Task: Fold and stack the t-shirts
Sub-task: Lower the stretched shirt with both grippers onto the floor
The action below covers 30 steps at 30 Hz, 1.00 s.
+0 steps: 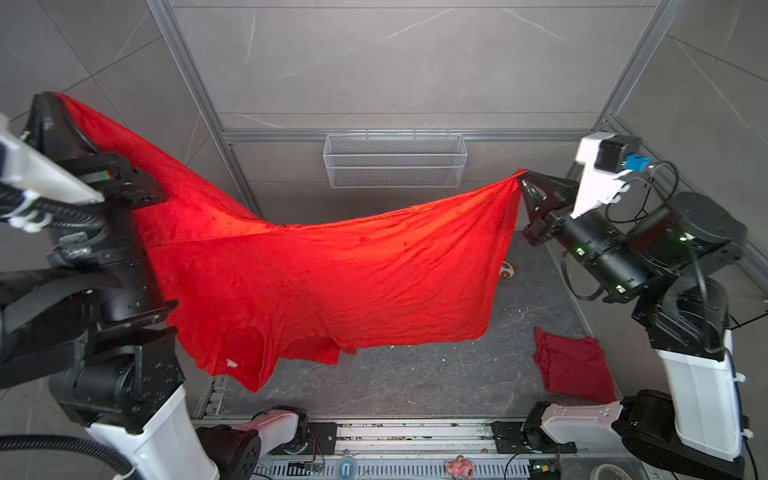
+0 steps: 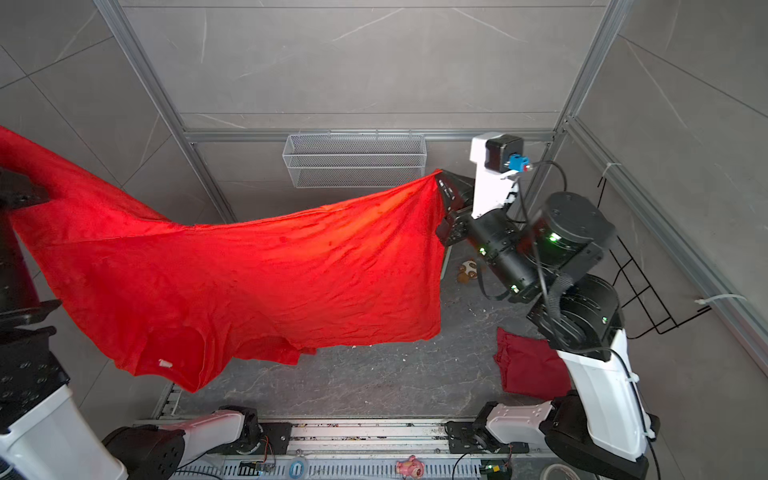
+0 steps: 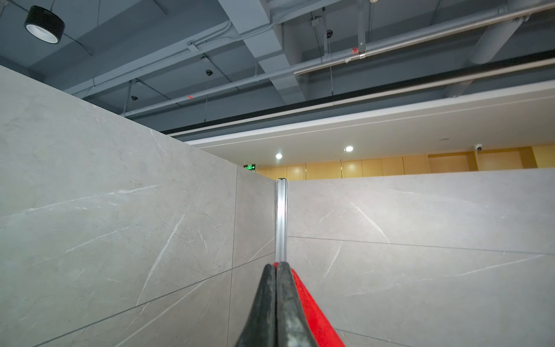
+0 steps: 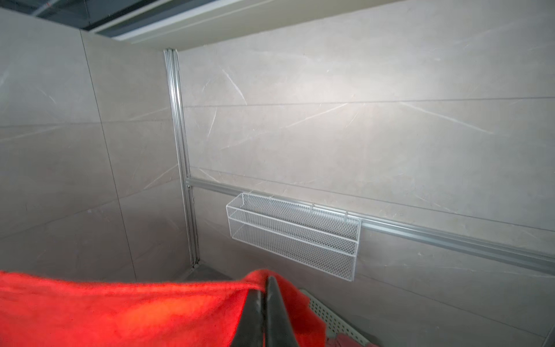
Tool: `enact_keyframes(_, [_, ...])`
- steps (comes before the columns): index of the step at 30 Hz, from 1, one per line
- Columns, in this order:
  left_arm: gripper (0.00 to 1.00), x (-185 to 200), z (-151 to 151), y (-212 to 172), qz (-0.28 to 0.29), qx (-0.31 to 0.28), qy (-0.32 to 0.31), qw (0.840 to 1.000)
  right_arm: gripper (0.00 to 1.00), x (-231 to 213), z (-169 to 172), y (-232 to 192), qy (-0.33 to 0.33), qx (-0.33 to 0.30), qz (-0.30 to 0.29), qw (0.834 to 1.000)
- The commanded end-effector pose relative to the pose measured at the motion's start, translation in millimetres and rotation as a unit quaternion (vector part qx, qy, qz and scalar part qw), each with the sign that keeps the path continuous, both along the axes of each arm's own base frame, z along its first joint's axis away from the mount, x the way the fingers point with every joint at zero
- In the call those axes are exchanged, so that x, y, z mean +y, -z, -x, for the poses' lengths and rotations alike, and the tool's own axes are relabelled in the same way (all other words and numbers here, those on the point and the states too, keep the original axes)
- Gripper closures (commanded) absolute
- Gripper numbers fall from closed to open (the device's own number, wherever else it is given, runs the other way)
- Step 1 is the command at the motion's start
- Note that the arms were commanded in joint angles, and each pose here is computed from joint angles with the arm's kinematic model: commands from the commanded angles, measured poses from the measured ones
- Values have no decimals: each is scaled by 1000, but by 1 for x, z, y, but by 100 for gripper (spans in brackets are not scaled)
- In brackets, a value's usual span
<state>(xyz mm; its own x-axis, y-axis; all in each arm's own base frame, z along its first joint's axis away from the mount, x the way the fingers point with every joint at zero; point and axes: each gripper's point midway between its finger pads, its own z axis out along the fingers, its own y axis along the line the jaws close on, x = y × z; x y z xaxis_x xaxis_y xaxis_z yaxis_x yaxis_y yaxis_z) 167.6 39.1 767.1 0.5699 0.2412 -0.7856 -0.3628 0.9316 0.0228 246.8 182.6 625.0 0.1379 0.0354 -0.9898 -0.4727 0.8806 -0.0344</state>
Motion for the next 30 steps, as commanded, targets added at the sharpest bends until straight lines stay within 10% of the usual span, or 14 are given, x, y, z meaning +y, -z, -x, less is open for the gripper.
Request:
enact_keyframes(1, [100, -1, -62, 18, -29, 54, -58, 996, 100, 23, -20, 28, -1, 31, 23, 999])
enact_keyframes(10, [100, -9, -115, 50, -37, 102, -60, 992, 100, 40, -38, 64, 1, 77, 39, 996])
enact_keyframes(19, [100, -17, -152, 163, 39, 198, 4, 979, 100, 84, -69, 181, -10, 215, 55, 975])
enact_keyframes(30, [100, -52, -215, 314, 156, 329, 117, 924, 100, 200, -126, 317, -98, 333, 21, 938])
